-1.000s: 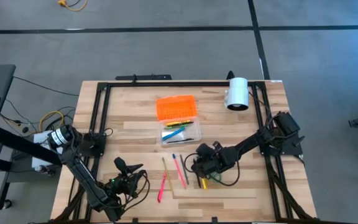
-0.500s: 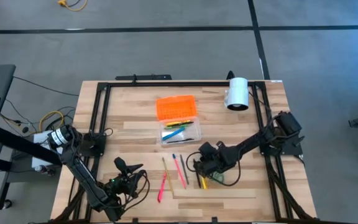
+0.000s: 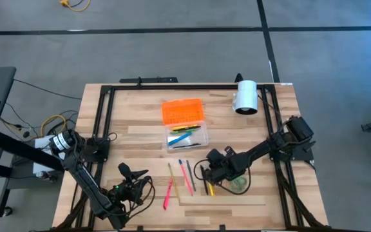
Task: Pick & place school supplies into a supply box
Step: Put the orange pencil into the supply box, then put the pink pen into the supply box
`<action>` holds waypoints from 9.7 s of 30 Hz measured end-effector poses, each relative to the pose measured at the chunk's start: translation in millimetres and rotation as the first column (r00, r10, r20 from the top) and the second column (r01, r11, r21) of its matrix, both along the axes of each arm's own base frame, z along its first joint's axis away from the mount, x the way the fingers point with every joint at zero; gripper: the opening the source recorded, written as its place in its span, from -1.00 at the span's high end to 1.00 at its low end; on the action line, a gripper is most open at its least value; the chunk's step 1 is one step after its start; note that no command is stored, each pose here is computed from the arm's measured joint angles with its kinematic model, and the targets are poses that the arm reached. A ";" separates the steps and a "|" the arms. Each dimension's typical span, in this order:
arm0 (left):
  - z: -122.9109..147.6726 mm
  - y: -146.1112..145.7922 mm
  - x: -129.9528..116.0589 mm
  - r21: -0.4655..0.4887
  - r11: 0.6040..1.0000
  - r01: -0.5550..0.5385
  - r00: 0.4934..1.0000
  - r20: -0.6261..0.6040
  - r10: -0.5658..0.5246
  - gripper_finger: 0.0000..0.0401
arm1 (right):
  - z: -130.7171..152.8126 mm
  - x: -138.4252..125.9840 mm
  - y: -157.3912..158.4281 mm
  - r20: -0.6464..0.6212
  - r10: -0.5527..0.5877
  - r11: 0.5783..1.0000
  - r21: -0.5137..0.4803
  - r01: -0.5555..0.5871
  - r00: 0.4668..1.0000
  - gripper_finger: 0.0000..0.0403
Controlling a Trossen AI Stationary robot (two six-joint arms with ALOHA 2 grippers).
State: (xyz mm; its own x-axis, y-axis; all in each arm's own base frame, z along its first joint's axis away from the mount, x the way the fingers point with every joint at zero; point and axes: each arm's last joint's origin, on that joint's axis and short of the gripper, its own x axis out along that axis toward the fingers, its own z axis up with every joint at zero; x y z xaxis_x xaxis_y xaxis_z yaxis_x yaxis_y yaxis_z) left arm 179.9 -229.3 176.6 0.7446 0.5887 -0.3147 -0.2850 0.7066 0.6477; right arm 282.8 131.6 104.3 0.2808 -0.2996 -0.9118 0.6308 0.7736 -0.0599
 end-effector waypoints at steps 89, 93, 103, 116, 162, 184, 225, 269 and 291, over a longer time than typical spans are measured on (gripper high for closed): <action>-0.8 -0.2 0.4 -0.014 1.000 -0.006 1.000 -0.009 0.006 0.32 | 22.2 -3.4 26.4 -0.286 0.296 0.936 0.276 -0.218 0.911 0.79; -0.8 -0.2 0.4 -0.014 1.000 -0.006 1.000 -0.009 0.006 0.32 | 19.8 -2.5 28.4 -0.281 0.318 0.931 0.272 -0.242 0.905 0.93; -0.8 -0.2 0.4 -0.014 1.000 -0.005 1.000 -0.008 0.005 0.32 | 18.7 -10.4 42.2 -0.257 0.327 0.940 0.188 -0.285 0.909 0.96; -0.8 3.5 5.9 -0.018 0.999 -0.027 1.000 -0.003 0.027 0.32 | 18.2 -18.6 55.8 -0.216 0.281 0.958 0.118 -0.261 0.935 0.98; -1.2 3.7 5.8 -0.023 0.999 -0.031 0.999 -0.011 0.031 0.32 | 79.3 18.3 34.4 -0.242 0.268 0.903 -0.274 -0.330 0.933 1.00; -6.2 7.1 3.1 -0.012 0.999 -0.038 0.998 -0.054 0.037 0.32 | 88.8 105.0 -95.6 -0.096 0.387 0.860 -0.321 -0.397 0.917 1.00; -6.2 7.1 3.1 -0.011 0.999 -0.037 0.998 -0.058 0.037 0.32 | 94.2 119.0 -121.2 0.072 0.364 0.902 -0.274 -0.333 0.928 0.59; -10.1 9.1 96.2 -0.657 0.752 -0.045 0.997 -0.080 -0.010 0.32 | 113.8 -33.0 70.6 0.230 0.315 0.614 -0.789 -0.013 0.921 0.57; -51.0 19.6 113.4 -0.727 0.660 -0.189 0.963 -0.268 -0.019 0.32 | 113.8 -35.7 72.1 0.237 0.315 0.619 -0.785 -0.010 0.919 0.57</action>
State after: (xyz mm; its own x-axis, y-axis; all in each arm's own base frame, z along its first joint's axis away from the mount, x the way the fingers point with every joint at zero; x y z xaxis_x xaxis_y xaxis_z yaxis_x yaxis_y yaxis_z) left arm 293.3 -209.8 125.6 0.5460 0.1380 -0.8264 -0.2848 0.9582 -0.0281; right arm 247.1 203.6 218.0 0.6204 -0.7529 -0.2195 0.5958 0.6345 -0.4923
